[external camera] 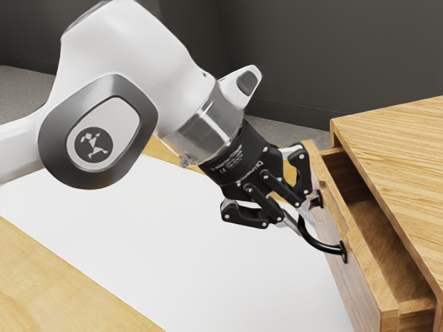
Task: Pull the drawer handle with one arm to open the drawer
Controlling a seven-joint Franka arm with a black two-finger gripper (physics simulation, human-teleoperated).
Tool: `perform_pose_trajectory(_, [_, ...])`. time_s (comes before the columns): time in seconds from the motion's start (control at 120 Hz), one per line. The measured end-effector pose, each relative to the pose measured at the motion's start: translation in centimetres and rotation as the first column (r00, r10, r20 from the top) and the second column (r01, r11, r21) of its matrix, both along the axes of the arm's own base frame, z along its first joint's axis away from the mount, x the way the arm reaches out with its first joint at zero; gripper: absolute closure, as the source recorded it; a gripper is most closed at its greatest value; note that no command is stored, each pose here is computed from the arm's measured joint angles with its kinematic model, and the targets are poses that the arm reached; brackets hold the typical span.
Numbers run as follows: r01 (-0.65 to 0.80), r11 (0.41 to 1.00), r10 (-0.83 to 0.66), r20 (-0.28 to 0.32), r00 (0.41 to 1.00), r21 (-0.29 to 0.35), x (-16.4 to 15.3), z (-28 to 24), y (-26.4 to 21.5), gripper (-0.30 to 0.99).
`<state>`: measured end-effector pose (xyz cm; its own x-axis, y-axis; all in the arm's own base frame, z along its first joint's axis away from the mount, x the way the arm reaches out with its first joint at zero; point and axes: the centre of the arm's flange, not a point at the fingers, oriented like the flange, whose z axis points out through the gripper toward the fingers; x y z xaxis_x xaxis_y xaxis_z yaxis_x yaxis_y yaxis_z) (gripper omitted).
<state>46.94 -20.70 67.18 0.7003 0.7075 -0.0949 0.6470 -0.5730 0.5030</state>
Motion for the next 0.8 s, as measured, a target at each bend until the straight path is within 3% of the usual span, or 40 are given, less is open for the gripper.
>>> perform_pose_trajectory(0.208, [-0.002, 1.0, 0.002, -0.002, 1.0, -0.001, -0.7, 0.0, 0.7, 0.8])
perform_pose_trajectory(0.8, [0.029, 0.999, -0.029, -0.007, 1.0, -0.036, -4.0, -0.2, 1.5, 0.61])
